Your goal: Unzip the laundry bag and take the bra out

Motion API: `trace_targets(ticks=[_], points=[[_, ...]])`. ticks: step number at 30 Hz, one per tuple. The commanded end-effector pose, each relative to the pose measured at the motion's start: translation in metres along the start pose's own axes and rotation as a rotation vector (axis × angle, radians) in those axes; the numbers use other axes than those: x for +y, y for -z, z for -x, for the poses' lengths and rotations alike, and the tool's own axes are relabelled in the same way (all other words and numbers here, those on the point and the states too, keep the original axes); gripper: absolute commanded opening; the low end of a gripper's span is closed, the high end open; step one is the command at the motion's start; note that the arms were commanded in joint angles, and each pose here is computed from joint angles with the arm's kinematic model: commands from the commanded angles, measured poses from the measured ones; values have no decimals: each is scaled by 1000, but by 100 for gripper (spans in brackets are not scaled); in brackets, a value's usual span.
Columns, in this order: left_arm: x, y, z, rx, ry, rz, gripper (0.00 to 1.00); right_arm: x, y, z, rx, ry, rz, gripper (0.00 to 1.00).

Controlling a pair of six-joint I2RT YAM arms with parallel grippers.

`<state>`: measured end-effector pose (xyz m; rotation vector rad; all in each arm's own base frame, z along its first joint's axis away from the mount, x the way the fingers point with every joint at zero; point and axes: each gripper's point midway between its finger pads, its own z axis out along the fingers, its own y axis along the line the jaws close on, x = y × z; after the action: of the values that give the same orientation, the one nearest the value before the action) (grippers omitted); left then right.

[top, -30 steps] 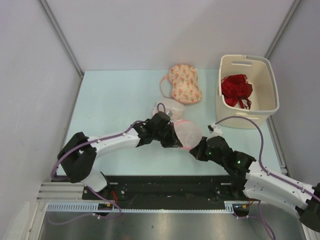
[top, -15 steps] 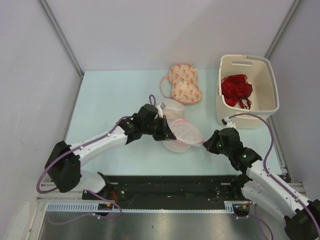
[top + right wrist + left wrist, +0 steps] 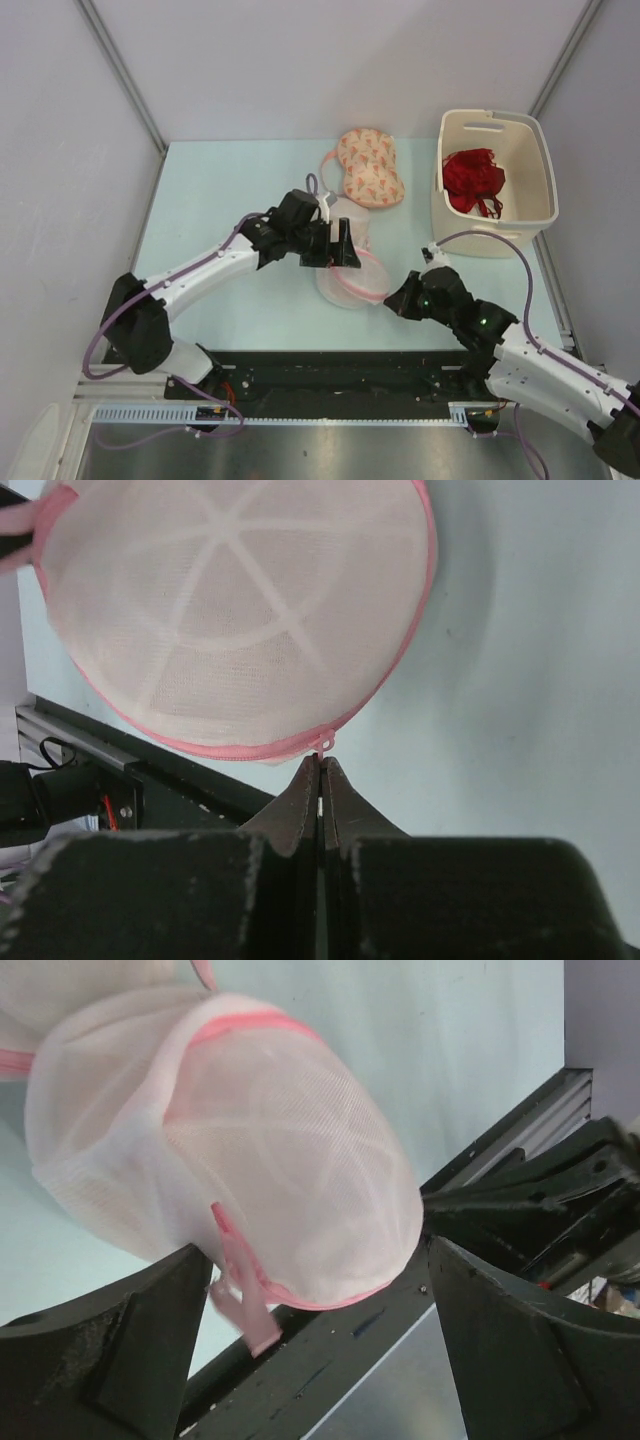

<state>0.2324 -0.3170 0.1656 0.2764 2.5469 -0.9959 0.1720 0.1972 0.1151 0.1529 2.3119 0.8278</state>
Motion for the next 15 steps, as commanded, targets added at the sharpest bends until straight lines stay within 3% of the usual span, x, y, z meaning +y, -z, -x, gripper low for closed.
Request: trace_targets(ticks=[1, 6, 9, 15], points=[[-4, 42, 13, -75, -53, 65, 94, 26, -3, 13, -81, -134, 9, 0], [-7, 72, -16, -94, 54, 9, 94, 35, -14, 6, -94, -146, -2, 0], [-1, 70, -38, -59, 137, -12, 100, 37, -14, 8, -108, -147, 3, 0], [-4, 45, -63, -18, 322, -97, 100, 32, -12, 8, -110, -130, -22, 0]])
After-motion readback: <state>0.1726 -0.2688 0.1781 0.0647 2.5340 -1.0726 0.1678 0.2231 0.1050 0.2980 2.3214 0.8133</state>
